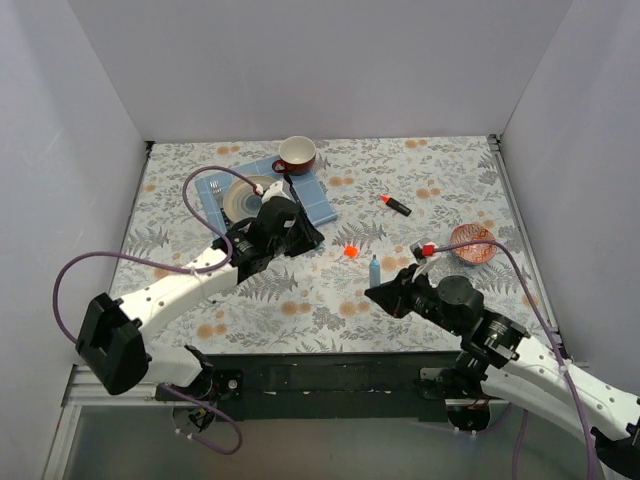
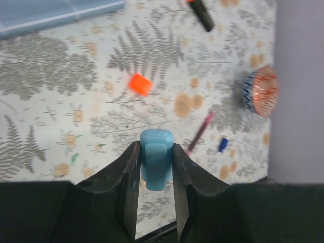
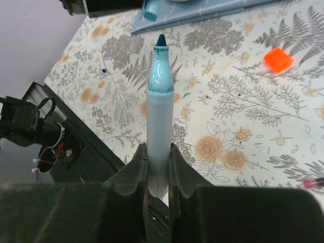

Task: Insert the pens into the pen caps

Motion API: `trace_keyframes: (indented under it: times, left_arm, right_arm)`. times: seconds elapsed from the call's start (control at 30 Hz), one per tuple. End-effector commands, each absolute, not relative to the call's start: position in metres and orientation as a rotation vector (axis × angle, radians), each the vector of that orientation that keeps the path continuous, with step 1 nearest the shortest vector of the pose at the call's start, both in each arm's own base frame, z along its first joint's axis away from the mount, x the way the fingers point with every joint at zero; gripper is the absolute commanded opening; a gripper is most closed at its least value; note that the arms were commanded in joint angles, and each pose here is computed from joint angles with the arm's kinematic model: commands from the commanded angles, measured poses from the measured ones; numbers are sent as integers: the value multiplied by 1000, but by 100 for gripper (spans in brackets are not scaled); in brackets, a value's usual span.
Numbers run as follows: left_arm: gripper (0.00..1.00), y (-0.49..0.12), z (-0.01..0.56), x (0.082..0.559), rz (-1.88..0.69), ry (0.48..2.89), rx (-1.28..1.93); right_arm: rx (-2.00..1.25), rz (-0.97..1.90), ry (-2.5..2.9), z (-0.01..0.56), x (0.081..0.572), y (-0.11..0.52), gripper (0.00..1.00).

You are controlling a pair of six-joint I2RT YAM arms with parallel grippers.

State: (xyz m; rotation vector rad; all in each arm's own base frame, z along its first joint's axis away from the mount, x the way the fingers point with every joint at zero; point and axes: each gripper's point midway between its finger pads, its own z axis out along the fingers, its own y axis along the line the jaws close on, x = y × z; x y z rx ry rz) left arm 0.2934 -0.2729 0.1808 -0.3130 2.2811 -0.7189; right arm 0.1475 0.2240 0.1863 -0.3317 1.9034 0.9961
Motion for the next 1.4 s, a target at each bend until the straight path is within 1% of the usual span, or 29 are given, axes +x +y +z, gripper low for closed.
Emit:
trace_keyframes:
  times: [0.0,0.03,0.1,0.2,0.73,1.37]
  left_arm:
    - [0,-299,215,272,-964,2157,-211]
    - [0,-300,226,266,-1007,2126,-206]
    - [0,-302,229,259,-1064,2095,-199]
    - [0,-301,237,253,-1105,2047,-177]
    - [0,-294,237,254,-1086,2028,-216]
    - [0,-299,230,247,-1097,2053,-179]
  right_arm:
    - [-354,1178,1788,212,148,259,1]
    - [-398,1221,1813,204,143,268,1]
    - [-404,1257,1791,209,144,277,1]
    - [-401,1260,1813,202,148,286,1]
    - [-405,1242,1900,182,149,309,1]
    - [-413,1229,1877,193,160,322,1]
